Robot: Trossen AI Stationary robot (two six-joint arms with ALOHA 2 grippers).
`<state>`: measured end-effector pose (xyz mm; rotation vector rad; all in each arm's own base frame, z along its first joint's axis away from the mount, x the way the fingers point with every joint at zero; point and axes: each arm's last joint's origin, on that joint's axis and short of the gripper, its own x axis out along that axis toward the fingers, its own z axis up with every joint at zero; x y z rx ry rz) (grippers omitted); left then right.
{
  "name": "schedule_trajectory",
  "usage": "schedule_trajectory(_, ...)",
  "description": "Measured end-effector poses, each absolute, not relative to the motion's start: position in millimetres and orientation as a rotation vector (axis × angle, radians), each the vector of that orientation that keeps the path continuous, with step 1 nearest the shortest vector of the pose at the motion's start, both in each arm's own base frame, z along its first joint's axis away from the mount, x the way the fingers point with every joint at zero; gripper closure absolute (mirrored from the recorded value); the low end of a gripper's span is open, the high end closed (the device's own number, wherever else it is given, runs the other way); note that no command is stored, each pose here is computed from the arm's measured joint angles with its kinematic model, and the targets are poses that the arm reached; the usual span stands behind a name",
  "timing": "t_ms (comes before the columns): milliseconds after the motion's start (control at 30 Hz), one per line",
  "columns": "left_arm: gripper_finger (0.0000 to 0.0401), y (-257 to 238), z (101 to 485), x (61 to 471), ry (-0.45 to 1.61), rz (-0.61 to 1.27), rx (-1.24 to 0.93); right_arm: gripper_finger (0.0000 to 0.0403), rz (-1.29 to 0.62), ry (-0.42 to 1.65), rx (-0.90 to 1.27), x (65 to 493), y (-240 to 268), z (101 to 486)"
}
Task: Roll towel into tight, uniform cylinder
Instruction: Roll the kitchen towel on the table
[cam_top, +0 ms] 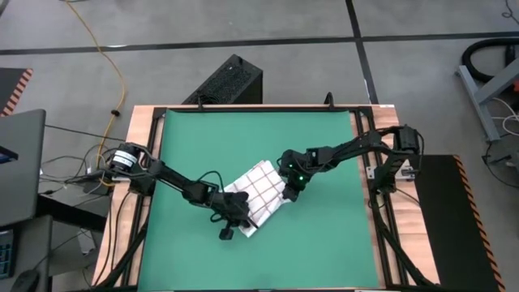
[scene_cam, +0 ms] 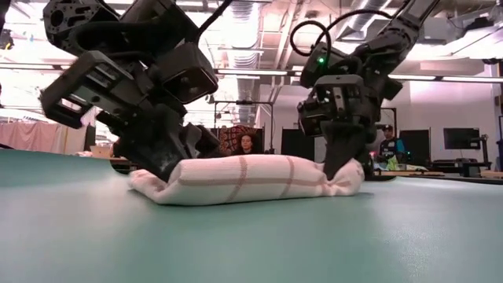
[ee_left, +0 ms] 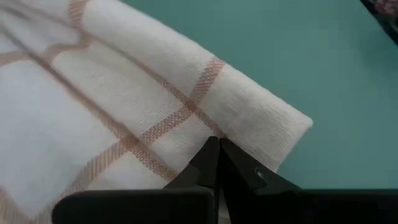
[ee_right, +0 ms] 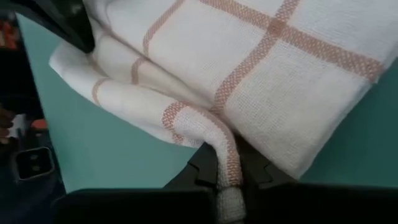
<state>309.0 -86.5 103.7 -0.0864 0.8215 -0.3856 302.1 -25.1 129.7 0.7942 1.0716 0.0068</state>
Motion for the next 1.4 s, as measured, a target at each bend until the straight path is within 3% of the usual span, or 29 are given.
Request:
schedule_trajectory(433, 0.0401, -87.3, 102.3, 306.7, 0.854, -0.425, -0.116, 0.0366, 0.042, 0.937, 0.710, 316.6, -22.4, 162.1)
schedule_trajectory(1000, 0.0401, -96.9, 113.9, 302.2, 0.854, -0.472, -0.217, 0.0366, 0.019, 0.978, 0.728, 332.4, -25.2, 127.2)
schedule_trajectory(1300, 0.0401, -114.2, 173.6, 280.0, 0.631, -0.155, 0.074, 0.0366, 0.019, 0.984, 0.724, 332.3, -21.8, 126.6)
schedule_trajectory(1400, 0.0401, -129.2, 178.1, 281.8, 0.603, -0.157, 0.228, 0.0366, 0.019, 0.986, 0.724, 332.1, -21.7, 126.3)
